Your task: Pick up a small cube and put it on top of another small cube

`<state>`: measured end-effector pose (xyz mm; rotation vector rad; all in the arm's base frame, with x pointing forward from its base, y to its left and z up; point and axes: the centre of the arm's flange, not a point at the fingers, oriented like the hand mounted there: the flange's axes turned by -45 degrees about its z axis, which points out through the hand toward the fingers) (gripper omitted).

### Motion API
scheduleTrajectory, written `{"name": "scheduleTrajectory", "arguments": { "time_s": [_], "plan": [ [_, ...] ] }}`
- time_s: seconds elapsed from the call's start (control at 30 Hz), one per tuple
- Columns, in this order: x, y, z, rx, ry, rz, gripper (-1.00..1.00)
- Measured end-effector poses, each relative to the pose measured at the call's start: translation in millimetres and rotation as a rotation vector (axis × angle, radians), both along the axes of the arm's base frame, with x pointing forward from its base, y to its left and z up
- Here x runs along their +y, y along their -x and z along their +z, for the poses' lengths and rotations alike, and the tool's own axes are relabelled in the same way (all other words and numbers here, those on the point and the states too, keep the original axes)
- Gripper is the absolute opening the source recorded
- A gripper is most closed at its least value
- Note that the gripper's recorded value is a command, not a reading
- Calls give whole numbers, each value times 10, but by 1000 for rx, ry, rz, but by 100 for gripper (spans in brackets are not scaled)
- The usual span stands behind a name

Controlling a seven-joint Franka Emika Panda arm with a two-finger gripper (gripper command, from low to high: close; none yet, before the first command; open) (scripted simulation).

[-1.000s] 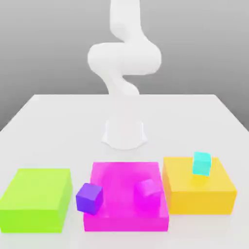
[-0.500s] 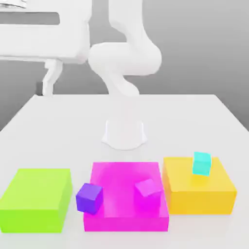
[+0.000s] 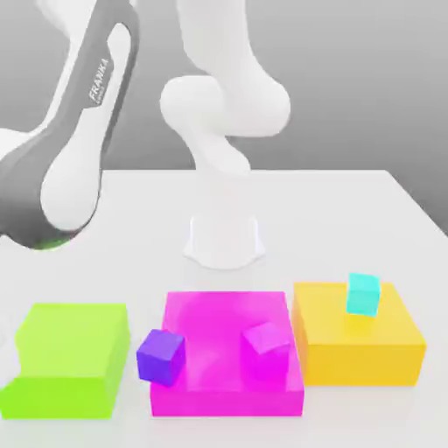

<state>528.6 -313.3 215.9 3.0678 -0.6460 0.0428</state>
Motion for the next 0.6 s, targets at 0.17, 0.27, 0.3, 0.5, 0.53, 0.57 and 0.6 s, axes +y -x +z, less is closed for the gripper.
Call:
{"name": "scheduleTrajectory", "arguments": {
  "time_s": [0.17, 0.27, 0.3, 0.5, 0.53, 0.57, 0.6],
  "plan": [
    [-100, 64, -810, 25, -11, -13, -100],
    [-99, 64, -810, 24, -12, -13, -100],
    [-99, 64, -810, 24, -12, -14, -100],
    [-103, 65, -424, 25, -13, -14, -100],
    [-67, 70, -307, 24, -14, -13, -100],
    [35, 83, -193, 24, -14, -11, -100],
    [151, 100, -95, 24, -15, -8, -100]
  ]
}}
